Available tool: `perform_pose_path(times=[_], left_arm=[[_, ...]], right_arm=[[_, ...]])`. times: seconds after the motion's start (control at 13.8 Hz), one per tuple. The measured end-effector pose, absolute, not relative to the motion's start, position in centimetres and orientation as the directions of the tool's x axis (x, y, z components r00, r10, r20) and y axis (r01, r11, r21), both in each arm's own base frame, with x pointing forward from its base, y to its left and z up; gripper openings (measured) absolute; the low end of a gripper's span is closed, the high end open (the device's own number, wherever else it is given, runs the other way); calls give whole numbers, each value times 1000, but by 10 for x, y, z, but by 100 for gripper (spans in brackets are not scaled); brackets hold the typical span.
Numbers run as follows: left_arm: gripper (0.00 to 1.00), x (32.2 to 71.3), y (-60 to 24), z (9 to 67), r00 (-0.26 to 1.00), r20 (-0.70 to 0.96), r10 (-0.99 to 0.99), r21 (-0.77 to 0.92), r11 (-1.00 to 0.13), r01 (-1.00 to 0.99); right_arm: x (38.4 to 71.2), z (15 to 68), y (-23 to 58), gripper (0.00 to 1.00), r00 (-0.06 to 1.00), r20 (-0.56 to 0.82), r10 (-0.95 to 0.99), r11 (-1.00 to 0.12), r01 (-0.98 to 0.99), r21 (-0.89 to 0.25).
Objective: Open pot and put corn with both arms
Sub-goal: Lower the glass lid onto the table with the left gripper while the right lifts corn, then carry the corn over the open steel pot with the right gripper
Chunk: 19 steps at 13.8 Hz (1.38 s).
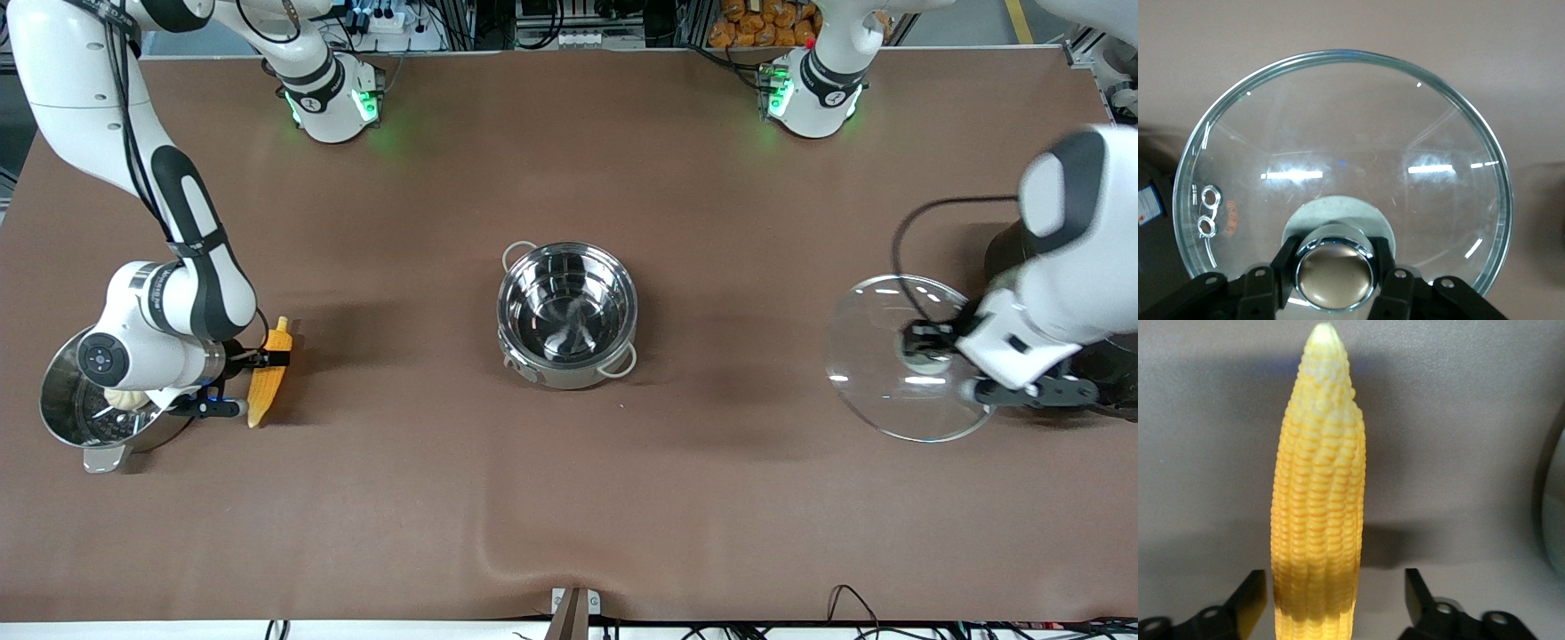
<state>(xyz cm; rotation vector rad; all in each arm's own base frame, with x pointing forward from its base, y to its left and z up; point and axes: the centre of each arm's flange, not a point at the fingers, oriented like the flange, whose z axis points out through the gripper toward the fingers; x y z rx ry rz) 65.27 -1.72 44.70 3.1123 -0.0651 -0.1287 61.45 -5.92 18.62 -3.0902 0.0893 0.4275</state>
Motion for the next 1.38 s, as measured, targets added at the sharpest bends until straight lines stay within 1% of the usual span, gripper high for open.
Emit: perform_pose_path(times=[0.07, 0.22, 0.29, 0.44, 0.58, 0.65, 0.73, 0.87, 1.02, 1.09, 1.23, 1.38], left_arm=[[51, 649, -3, 418, 996, -77, -40, 41, -998, -37], [51, 633, 0, 352, 998, -50, -37, 41, -999, -35], [51, 622, -6, 323, 998, -44, -40, 42, -998, -38], [51, 603, -26, 289, 998, -63, -5, 46, -999, -2], [51, 593, -59, 278, 995, -89, 41, 45, -998, 45], [51, 590, -73, 274, 994, -99, 47, 43, -998, 52], [51, 587, -80, 266, 992, -112, 54, 40, -997, 58], [51, 583, -77, 241, 989, -129, 66, 37, -997, 71], [51, 577, -69, 214, 987, -139, 80, 35, -996, 86], [51, 577, -70, 214, 987, -135, 89, 33, -995, 94], [51, 577, -71, 213, 987, -133, 92, 33, -995, 97], [51, 577, -71, 213, 987, -133, 92, 33, -995, 97]], right_arm=[[615, 185, -59, 72, 962, -267, -60, -998, -66, -11], [613, 180, -58, 50, 968, -243, -64, -998, -68, -9], [612, 180, -57, 46, 969, -237, -63, -998, -67, -9], [613, 182, -55, 46, 971, -231, -60, -998, -64, -10], [617, 190, -43, 46, 976, -217, -34, -999, -38, -15], [621, 202, -33, 46, 977, -214, -4, -1000, -9, -21], [627, 222, -21, 44, 975, -223, 23, -999, 17, -27], [639, 279, 2, 37, 970, -226, 84, -996, 75, -46], [651, 344, 29, 37, 956, -208, 207, -978, 194, -81], [654, 371, 47, 37, 942, -202, 269, -962, 255, -97], [653, 396, 94, 37, 903, -201, 381, -924, 364, -117], [643, 394, 153, 37, 840, -197, 506, -862, 489, -130]])
